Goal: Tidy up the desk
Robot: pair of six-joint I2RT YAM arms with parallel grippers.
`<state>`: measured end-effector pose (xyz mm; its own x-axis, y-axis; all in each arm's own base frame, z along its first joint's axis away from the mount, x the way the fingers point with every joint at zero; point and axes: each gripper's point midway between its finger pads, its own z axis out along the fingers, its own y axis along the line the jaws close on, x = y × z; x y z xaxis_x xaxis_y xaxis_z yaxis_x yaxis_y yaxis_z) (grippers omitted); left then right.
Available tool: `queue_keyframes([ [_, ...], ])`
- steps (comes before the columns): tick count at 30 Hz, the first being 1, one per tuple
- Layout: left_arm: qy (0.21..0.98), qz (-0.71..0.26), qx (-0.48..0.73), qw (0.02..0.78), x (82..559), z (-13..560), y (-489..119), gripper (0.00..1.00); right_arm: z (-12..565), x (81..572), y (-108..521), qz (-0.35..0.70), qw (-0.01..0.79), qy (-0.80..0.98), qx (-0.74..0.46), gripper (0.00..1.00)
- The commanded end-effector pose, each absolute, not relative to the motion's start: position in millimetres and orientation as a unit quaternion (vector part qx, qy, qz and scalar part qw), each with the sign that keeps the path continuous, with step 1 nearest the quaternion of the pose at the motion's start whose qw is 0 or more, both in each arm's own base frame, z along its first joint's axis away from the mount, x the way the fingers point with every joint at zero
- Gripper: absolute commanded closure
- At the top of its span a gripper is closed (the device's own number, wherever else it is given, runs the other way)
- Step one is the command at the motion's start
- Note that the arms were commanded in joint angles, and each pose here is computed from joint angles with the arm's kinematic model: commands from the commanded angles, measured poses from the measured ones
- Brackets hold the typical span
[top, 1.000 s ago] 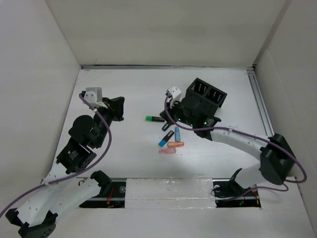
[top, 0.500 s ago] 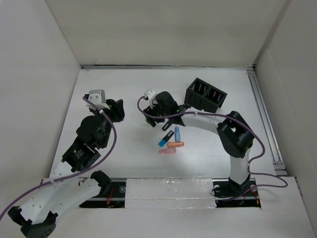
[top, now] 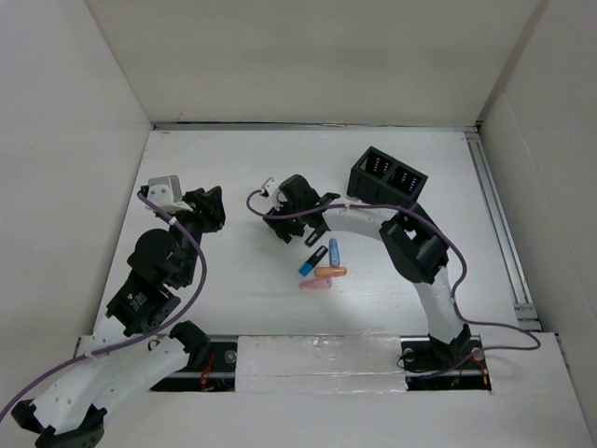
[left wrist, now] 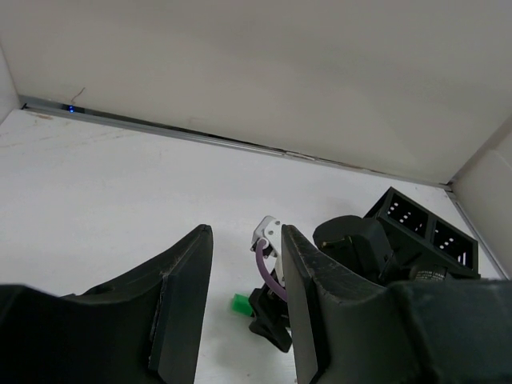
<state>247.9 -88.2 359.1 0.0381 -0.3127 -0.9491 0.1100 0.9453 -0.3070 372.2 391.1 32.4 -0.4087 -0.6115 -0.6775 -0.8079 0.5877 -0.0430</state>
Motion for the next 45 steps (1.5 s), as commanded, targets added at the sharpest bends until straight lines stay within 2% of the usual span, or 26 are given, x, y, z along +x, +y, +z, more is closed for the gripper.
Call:
queue_keyframes([
  [1, 0.669, -0.144, -0.077, 0.725, 249, 364, -87, 0.64, 38, 376, 398, 0.154, 0.328, 0.82, -0.444, 0.24],
  [2, 0.661, -0.149, -0.081, 0.731, 250, 369, -87, 0.64, 36, 377, 398, 0.152, 0.327, 0.82, -0.444, 0.26],
  [3, 0.662, -0.148, -0.081, 0.73, 250, 369, -87, 0.64, 34, 378, 398, 0.151, 0.327, 0.821, -0.443, 0.33],
  [5, 0.663, -0.148, -0.079, 0.73, 250, 369, -87, 0.64, 30, 378, 396, 0.145, 0.327, 0.824, -0.44, 0.39],
  [9, 0.66, -0.149, -0.078, 0.732, 249, 370, -87, 0.64, 34, 385, 395, 0.136, 0.346, 0.823, -0.43, 0.34],
  [11, 0.662, -0.15, -0.075, 0.731, 249, 369, -88, 0.64, 34, 389, 394, 0.141, 0.344, 0.825, -0.426, 0.36],
  [14, 0.664, -0.146, -0.076, 0.73, 251, 367, -89, 0.64, 36, 384, 403, 0.167, 0.338, 0.819, -0.433, 0.57],
  [15, 0.666, -0.148, -0.072, 0.728, 251, 366, -91, 0.64, 44, 390, 406, 0.181, 0.354, 0.817, -0.418, 0.75],
  [18, 0.665, -0.149, -0.072, 0.728, 252, 366, -91, 0.64, 64, 393, 410, 0.213, 0.367, 0.814, -0.397, 0.79],
  [21, 0.671, -0.144, -0.069, 0.724, 255, 362, -93, 0.64, 139, 410, 420, 0.294, 0.451, 0.766, -0.351, 0.78],
  [24, 0.672, -0.146, -0.066, 0.723, 256, 361, -96, 0.64, 215, 423, 390, 0.337, 0.515, 0.736, -0.282, 0.77],
  [27, 0.674, -0.147, -0.064, 0.721, 256, 360, -97, 0.64, 291, 440, 332, 0.328, 0.617, 0.689, -0.193, 0.77],
  [28, 0.674, -0.154, -0.06, 0.72, 256, 360, -100, 0.64, 312, 459, 277, 0.278, 0.661, 0.687, -0.117, 0.77],
  [29, 0.673, -0.154, -0.06, 0.72, 256, 360, -100, 0.64, 312, 459, 277, 0.281, 0.661, 0.687, -0.113, 0.77],
  [32, 0.674, -0.157, -0.056, 0.72, 256, 360, -103, 0.64, 328, 469, 188, 0.202, 0.701, 0.684, 0.009, 0.77],
  [35, 0.676, -0.162, -0.05, 0.717, 257, 360, -106, 0.64, 316, 471, 120, 0.14, 0.707, 0.686, 0.094, 0.77],
  [45, 0.676, -0.163, -0.049, 0.717, 257, 358, -107, 0.64, 276, 458, 45, 0.067, 0.687, 0.703, 0.168, 0.77],
])
